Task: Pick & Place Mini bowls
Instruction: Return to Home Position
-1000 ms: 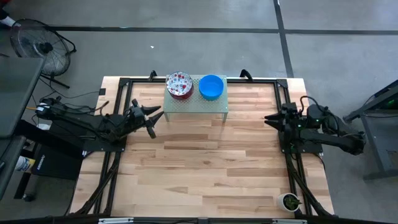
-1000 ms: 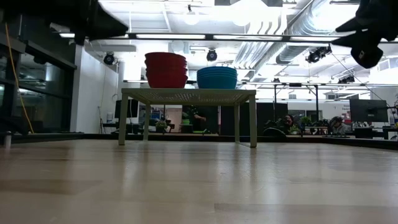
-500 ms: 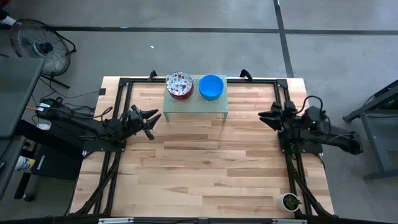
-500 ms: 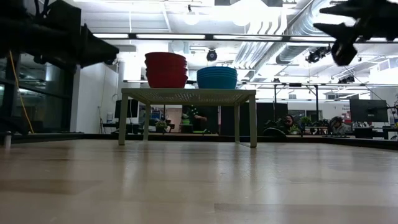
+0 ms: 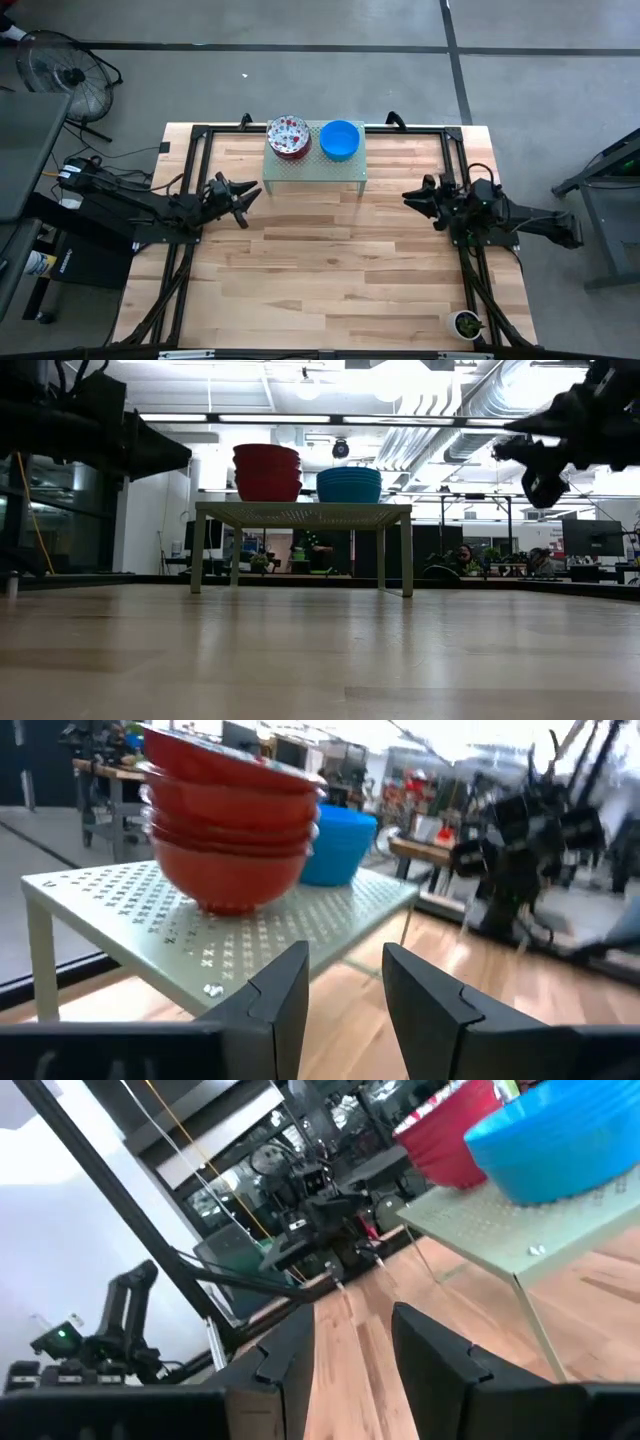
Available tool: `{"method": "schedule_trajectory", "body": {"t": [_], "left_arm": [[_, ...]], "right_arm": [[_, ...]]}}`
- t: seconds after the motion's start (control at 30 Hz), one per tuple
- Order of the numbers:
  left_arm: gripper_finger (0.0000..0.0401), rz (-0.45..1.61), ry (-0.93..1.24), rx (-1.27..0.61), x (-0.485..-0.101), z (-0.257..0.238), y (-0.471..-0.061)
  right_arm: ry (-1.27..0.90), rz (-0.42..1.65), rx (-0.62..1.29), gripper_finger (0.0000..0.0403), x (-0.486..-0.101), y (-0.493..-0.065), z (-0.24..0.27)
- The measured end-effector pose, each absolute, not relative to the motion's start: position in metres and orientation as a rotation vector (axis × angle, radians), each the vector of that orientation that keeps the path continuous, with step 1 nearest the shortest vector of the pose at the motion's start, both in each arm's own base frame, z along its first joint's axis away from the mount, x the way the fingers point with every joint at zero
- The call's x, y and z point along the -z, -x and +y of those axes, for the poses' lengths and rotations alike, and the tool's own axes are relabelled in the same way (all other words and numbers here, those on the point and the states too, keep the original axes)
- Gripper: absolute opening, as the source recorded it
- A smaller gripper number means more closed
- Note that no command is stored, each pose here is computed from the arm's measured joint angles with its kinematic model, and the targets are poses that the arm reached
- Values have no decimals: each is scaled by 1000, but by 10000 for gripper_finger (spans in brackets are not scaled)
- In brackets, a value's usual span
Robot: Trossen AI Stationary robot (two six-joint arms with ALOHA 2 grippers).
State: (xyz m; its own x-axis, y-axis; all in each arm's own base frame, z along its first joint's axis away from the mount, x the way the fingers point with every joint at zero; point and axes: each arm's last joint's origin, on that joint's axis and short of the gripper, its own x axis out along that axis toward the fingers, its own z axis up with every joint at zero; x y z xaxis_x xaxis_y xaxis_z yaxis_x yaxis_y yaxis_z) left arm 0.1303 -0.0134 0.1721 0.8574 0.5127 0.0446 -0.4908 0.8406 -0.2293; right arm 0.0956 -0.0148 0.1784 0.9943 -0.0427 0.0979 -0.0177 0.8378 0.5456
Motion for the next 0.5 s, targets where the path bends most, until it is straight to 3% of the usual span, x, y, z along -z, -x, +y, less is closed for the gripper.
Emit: {"method": "schedule_trajectory", "body": {"t": [0.4, 0.5], "left_arm": [[127, 37, -270, -464, -170, -15, -132], [127, 32, -385, -376, -174, -18, -133]], "right_arm": [[-494, -39, 27, 124, -170, -97, -15], [-484, -38, 27, 124, -169, -97, -15]]}}
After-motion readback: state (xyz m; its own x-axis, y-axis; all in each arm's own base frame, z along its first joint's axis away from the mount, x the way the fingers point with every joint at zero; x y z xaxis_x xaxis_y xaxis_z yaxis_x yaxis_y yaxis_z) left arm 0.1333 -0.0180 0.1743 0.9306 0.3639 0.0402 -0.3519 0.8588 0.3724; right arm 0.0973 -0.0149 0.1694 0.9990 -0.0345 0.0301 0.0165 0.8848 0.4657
